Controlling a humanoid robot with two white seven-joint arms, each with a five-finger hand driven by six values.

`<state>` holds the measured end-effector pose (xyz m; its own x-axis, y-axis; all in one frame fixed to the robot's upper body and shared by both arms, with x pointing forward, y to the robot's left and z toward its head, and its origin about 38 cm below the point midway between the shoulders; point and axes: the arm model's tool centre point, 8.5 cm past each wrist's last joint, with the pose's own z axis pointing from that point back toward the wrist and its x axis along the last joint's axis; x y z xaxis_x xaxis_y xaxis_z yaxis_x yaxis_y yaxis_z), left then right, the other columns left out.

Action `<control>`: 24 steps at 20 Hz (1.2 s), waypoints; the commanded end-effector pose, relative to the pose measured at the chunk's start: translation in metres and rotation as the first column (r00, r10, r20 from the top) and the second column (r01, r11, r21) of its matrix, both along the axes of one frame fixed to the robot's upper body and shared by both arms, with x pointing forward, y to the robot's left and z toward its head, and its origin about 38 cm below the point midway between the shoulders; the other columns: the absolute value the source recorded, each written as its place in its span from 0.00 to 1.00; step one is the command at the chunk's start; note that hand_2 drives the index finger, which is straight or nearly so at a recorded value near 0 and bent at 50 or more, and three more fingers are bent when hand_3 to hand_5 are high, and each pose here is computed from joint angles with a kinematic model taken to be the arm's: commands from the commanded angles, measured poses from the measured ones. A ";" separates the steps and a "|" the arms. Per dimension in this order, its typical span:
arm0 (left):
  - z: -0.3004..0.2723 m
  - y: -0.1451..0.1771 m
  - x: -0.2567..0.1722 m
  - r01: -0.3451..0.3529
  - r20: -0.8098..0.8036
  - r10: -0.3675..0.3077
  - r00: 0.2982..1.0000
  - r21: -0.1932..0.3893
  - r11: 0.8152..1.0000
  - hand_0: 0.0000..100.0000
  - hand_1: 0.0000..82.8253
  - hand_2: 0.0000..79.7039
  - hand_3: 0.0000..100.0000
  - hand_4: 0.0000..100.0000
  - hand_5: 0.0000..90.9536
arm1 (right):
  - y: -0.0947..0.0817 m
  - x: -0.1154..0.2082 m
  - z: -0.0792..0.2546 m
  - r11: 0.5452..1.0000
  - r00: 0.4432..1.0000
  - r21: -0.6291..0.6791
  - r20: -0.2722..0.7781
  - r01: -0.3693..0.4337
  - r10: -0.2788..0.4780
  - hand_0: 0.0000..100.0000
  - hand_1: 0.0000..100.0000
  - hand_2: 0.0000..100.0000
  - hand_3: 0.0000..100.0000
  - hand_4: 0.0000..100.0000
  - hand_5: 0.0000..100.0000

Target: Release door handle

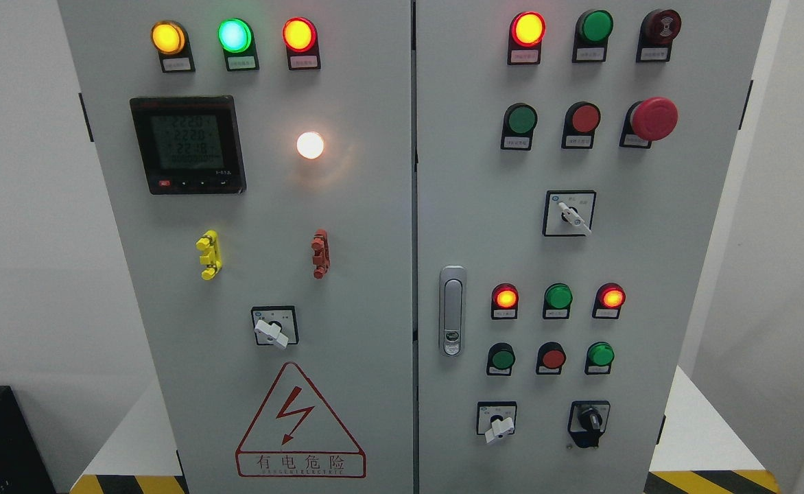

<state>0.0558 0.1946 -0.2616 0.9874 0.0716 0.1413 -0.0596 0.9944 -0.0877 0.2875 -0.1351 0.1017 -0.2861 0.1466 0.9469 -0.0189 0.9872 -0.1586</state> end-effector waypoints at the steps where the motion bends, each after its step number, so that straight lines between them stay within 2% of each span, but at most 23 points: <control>1: 0.000 0.000 0.007 0.021 0.020 -0.021 1.000 0.001 1.000 0.00 0.00 0.03 0.09 0.01 0.00 | -0.012 0.004 0.005 0.999 0.999 -0.006 0.017 0.033 -0.033 0.27 0.04 0.00 0.04 0.03 0.00; 14: 0.000 0.000 0.007 0.021 0.020 -0.021 1.000 0.001 1.000 0.00 0.00 0.03 0.09 0.01 0.00 | -0.020 0.006 0.010 0.998 0.998 -0.021 0.037 0.059 -0.058 0.25 0.06 0.00 0.05 0.06 0.00; 15: 0.000 0.000 0.007 0.021 0.020 -0.021 1.000 0.001 1.000 0.00 0.00 0.03 0.10 0.01 0.00 | -0.018 0.009 0.015 0.998 0.997 -0.031 0.058 0.056 -0.054 0.24 0.12 0.00 0.11 0.17 0.04; 16: 0.000 0.000 0.007 0.021 0.020 -0.021 1.000 0.001 1.000 0.00 0.00 0.03 0.10 0.01 0.00 | -0.017 0.013 0.025 0.996 0.994 -0.069 0.094 0.060 -0.054 0.24 0.17 0.00 0.24 0.36 0.14; 17: 0.000 0.000 0.007 0.021 0.020 -0.021 1.000 0.001 1.000 0.00 0.00 0.03 0.10 0.01 0.00 | -0.014 0.019 0.032 0.986 0.989 -0.153 0.135 0.073 -0.053 0.25 0.20 0.00 0.30 0.41 0.19; 19: 0.000 0.000 0.007 0.021 0.020 -0.021 1.000 0.001 1.000 0.00 0.00 0.03 0.10 0.01 0.00 | -0.008 0.026 0.044 0.937 0.976 -0.330 0.210 0.117 -0.048 0.30 0.29 0.00 0.45 0.50 0.39; 21: 0.000 0.000 0.007 0.021 0.020 -0.021 1.000 0.001 1.000 0.00 0.00 0.03 0.10 0.01 0.00 | -0.005 0.036 0.058 0.881 0.960 -0.438 0.272 0.179 -0.060 0.36 0.31 0.00 0.53 0.58 0.55; 24: 0.000 0.000 0.007 0.021 0.020 -0.021 1.000 0.001 1.000 0.00 0.00 0.03 0.10 0.01 0.00 | -0.006 0.053 0.081 0.776 0.915 -0.521 0.361 0.357 -0.179 0.40 0.34 0.00 0.65 0.70 0.73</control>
